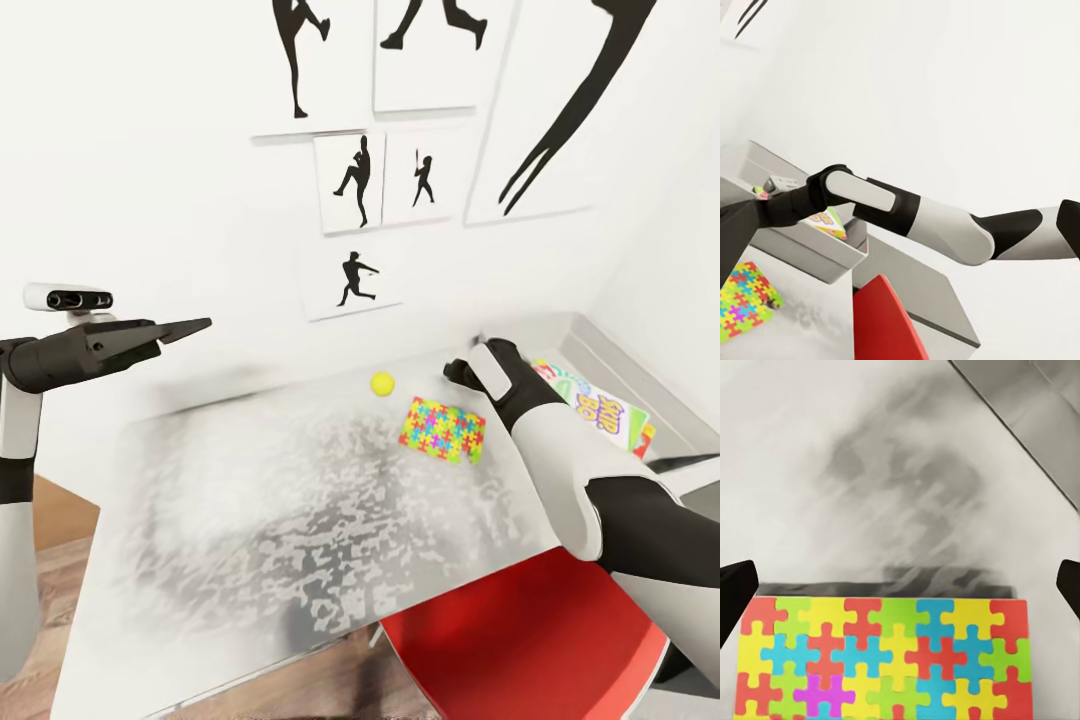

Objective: Put all the toys in the child's room - the three board games (two on the bed and one on the table), the two jigsaw puzzles on the table, and the tennis ball on the table - inside the toy box on the table in the child's room.

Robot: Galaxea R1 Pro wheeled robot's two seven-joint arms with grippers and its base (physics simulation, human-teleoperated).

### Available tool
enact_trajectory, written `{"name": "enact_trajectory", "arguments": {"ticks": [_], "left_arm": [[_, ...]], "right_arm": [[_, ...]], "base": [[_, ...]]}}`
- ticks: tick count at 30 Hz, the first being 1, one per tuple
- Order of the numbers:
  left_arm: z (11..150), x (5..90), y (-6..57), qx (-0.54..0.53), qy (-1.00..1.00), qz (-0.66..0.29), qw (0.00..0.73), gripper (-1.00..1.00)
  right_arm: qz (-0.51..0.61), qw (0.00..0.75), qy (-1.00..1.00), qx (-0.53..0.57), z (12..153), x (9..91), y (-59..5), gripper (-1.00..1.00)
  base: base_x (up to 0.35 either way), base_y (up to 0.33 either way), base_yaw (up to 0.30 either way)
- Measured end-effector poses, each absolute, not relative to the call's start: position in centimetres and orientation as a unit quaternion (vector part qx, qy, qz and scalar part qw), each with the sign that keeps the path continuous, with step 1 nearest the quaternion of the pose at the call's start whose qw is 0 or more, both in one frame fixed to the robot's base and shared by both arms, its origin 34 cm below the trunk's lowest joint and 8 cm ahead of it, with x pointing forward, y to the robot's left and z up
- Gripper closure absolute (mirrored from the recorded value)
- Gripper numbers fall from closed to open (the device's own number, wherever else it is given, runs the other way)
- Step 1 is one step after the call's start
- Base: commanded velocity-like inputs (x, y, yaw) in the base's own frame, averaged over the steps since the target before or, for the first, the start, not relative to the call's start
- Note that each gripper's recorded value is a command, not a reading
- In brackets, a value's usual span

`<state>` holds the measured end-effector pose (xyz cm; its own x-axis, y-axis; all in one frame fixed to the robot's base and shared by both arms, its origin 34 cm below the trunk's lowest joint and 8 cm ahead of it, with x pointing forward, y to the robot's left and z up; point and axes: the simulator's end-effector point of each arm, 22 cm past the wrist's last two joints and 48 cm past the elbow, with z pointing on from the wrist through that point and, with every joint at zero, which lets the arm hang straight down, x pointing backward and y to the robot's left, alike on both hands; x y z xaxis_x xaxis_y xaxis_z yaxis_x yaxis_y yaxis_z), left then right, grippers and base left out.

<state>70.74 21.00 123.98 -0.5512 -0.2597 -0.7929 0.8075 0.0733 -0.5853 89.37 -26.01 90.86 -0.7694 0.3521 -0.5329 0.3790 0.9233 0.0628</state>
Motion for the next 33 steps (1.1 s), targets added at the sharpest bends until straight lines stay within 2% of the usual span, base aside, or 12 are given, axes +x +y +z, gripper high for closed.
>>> {"name": "enact_trajectory", "arguments": {"ticks": [33], "left_arm": [[120.8,71.9,20.9,0.212,0.612,-0.648,0.4,-1.0]], "right_arm": [[-0.03,0.254,0.947,0.195,86.7,88.8,-26.1,-1.0]], "base": [[0.0,0.0,0.0]]}}
